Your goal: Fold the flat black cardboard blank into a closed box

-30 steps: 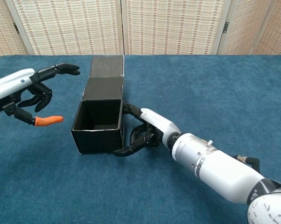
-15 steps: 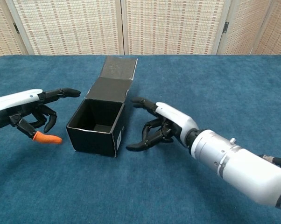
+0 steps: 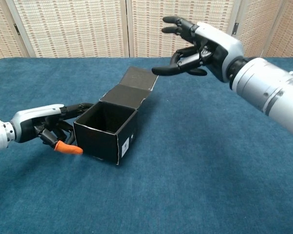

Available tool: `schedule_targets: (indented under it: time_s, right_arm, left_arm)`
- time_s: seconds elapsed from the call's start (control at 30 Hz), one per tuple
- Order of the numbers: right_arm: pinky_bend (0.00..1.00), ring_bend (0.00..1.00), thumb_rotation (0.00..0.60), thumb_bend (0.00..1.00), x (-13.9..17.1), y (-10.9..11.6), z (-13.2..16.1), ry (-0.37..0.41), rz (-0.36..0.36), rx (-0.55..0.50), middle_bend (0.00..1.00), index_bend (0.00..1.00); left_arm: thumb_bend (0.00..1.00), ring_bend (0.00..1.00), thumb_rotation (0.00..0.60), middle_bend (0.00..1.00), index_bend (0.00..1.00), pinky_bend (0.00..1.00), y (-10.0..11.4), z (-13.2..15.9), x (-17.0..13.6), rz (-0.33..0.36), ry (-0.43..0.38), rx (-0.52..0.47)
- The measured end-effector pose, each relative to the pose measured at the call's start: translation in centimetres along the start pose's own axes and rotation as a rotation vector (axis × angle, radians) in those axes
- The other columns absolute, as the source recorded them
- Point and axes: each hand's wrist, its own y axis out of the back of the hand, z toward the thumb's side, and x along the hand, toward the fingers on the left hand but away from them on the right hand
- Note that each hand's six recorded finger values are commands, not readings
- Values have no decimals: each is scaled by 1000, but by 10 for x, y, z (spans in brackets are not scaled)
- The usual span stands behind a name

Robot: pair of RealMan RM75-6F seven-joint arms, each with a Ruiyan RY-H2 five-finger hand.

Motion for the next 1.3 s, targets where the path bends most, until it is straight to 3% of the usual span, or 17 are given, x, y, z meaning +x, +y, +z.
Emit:
schedule_targets:
  time_s: [0.4,0.73,0.93,1.23,1.3]
  right_arm:
    - [1000,580,600,0,3,2,-9,-37,7,4,61,0]
    - [1000,588,600,0,6,5,-13,-40,-1,10,82,0]
    - [1000,589,600,0,9,7,-20,-61,-7,8,95,0]
    - [1000,598,600,0,14,6,-46,-172,-7,3,136,0]
    - [1000,601,600,0,13,5,-54,-205,-4,-2,150,0]
  left_arm:
    - [198,638,600,0,0,940,7,-11,6,22,30,-61]
    - [197,630,600,0,0,938,-7,-4,16,-84,0,-123]
    - [202,630,600,33,20,938,-12,-4,23,-83,2,-174]
    - [201,639,600,423,439,941,-12,-6,26,1,0,-219]
    - [202,644,600,482,491,942,-13,-5,25,20,-5,-220]
